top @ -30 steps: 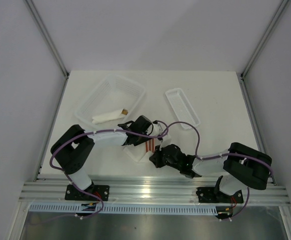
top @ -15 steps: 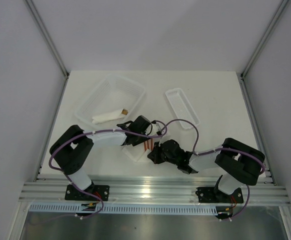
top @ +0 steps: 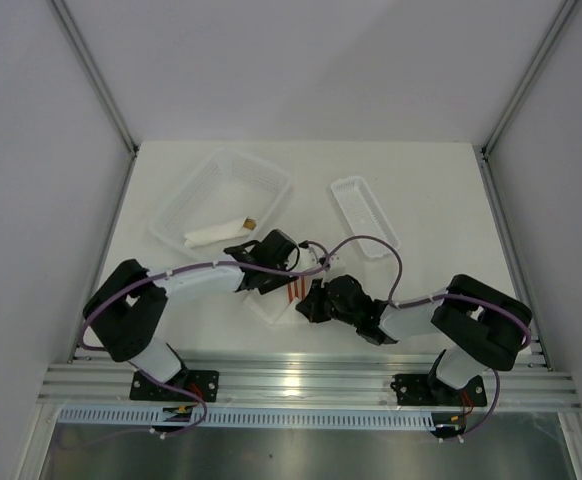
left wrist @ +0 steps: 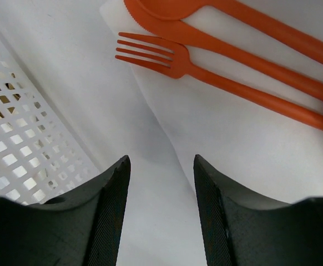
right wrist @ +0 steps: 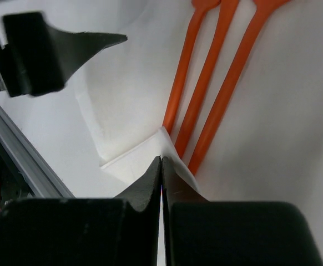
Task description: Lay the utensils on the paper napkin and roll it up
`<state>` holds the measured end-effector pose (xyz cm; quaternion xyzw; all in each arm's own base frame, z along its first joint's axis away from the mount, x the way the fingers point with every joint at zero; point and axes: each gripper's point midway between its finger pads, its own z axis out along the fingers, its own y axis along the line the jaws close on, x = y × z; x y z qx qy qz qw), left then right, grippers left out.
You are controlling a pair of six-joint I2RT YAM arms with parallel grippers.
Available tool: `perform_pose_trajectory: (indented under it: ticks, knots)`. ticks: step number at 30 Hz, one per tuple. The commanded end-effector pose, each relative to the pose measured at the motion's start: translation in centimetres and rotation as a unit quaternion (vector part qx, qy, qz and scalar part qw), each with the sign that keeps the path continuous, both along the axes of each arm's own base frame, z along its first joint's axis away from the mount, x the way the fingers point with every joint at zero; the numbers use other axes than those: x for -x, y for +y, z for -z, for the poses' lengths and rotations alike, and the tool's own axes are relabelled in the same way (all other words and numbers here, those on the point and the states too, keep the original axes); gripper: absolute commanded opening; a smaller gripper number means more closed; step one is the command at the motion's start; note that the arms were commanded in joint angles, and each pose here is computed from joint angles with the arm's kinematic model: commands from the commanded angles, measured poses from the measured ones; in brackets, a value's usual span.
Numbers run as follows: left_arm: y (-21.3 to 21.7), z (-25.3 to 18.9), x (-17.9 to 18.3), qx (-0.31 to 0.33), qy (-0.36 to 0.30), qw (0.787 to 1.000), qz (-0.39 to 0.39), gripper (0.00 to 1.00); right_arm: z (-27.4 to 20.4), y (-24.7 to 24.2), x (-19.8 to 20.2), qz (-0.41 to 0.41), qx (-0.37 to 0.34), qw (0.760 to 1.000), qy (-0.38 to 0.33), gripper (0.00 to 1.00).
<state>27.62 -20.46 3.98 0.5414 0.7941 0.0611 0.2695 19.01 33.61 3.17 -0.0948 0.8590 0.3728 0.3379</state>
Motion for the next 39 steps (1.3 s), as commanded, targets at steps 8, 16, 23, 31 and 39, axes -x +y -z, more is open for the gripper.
perform_pose_trajectory:
  ticks: [8,16,23,31,39]
  knots:
    - [-3.6,-5.7,4.9,0.149,0.054,0.984,0.082,0.52,-0.2,0.6,-0.2,-0.007,-0.024,0.999,0.027,0.0]
    - [-2.3,-4.1,5.1,0.167,0.027,0.985,0.045,0.45,0.6,0.9,0.2,-0.009,-0.036,0.998,0.042,0.0]
    - [-1.2,-6.1,6.5,0.185,0.006,0.98,0.066,0.49,0.2,-0.1,-0.4,0.009,-0.016,1.0,0.021,0.0]
    - [1.9,-7.6,8.2,0.096,0.001,0.983,0.158,0.46,-1.0,-0.3,-0.1,0.007,-0.021,1.0,0.006,0.0]
    - [-2.2,-7.5,12.4,0.145,-0.034,0.917,0.369,0.39,-1.6,0.3,-0.2,-0.002,-0.037,0.999,0.002,0.0]
